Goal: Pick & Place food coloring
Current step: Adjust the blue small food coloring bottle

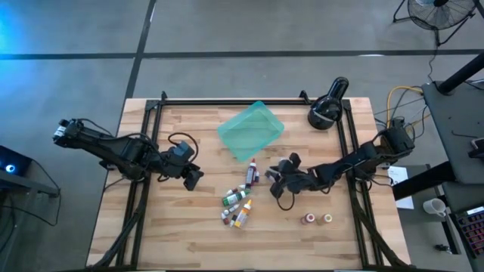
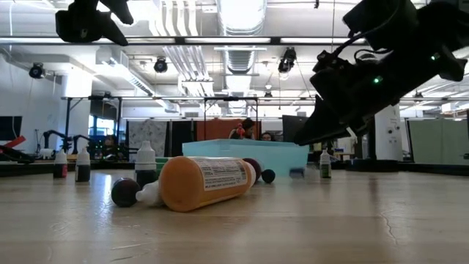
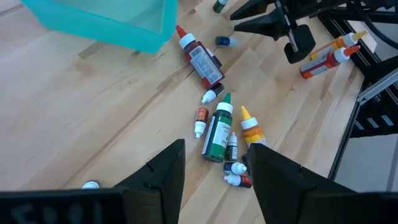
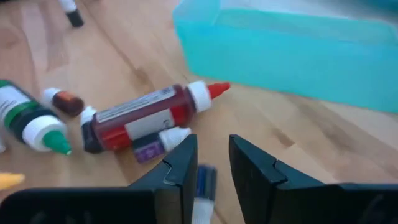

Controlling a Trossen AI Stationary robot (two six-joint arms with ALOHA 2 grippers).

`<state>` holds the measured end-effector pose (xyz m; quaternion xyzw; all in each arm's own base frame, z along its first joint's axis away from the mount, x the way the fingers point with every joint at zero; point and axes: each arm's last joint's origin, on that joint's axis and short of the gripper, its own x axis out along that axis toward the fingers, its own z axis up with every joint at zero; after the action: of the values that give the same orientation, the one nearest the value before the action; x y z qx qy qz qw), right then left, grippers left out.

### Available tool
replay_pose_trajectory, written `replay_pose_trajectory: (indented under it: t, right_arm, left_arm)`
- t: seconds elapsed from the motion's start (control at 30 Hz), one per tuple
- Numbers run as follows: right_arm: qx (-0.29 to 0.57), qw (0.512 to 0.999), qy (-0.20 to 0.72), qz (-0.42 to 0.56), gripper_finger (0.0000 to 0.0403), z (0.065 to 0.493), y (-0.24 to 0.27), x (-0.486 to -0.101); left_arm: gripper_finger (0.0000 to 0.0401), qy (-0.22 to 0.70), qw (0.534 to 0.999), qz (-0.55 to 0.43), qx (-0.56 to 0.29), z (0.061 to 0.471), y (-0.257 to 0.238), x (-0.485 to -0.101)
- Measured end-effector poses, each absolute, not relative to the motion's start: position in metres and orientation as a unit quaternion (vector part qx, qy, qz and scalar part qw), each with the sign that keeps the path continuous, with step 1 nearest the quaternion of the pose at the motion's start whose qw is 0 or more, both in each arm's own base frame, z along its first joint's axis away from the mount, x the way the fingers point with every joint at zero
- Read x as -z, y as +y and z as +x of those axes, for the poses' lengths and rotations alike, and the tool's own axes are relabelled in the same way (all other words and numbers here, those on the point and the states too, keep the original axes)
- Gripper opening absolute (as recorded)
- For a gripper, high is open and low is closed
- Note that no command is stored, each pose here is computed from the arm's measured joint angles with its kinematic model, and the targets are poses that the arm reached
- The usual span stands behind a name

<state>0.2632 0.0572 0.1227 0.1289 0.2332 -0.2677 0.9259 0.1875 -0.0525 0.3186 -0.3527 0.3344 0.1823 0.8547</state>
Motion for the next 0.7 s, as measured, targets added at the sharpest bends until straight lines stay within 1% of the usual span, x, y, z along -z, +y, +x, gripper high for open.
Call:
replay_pose_trajectory:
  t: [0.1, 0.27, 0.37, 0.43, 0.5, 0.6, 0.7]
  right_arm:
    - [0.266, 0.929, 0.219, 0.137, 0.0072, 0.259, 0.056, -0.12]
    - [0.246, 0.93, 0.232, 0.144, 0.0061, 0.257, 0.057, -0.117]
    - [0.191, 0.93, 0.274, 0.153, 0.0059, 0.258, 0.06, -0.116]
    - [0.145, 0.931, 0.303, 0.14, 0.0059, 0.26, 0.064, -0.117]
    - [0.106, 0.931, 0.318, 0.141, 0.0059, 0.264, 0.068, -0.122]
    - [0.108, 0.927, 0.31, 0.182, 0.0058, 0.273, 0.071, -0.132]
    - [0.116, 0.928, 0.292, 0.2, 0.0058, 0.283, 0.069, -0.142]
  left_arm:
    - [0.0147, 0.333, 0.855, -0.354, -0.182, 0.188, -0.053, -0.319]
    - [0.0147, 0.333, 0.855, -0.355, -0.182, 0.188, -0.053, -0.319]
    - [0.0147, 0.333, 0.854, -0.355, -0.182, 0.188, -0.053, -0.319]
    - [0.0147, 0.333, 0.854, -0.356, -0.182, 0.188, -0.053, -0.319]
    - [0.0147, 0.333, 0.854, -0.356, -0.183, 0.188, -0.053, -0.319]
    - [0.0147, 0.333, 0.854, -0.356, -0.182, 0.188, -0.053, -0.319]
    - [0.0147, 0.331, 0.854, -0.357, -0.182, 0.188, -0.053, -0.319]
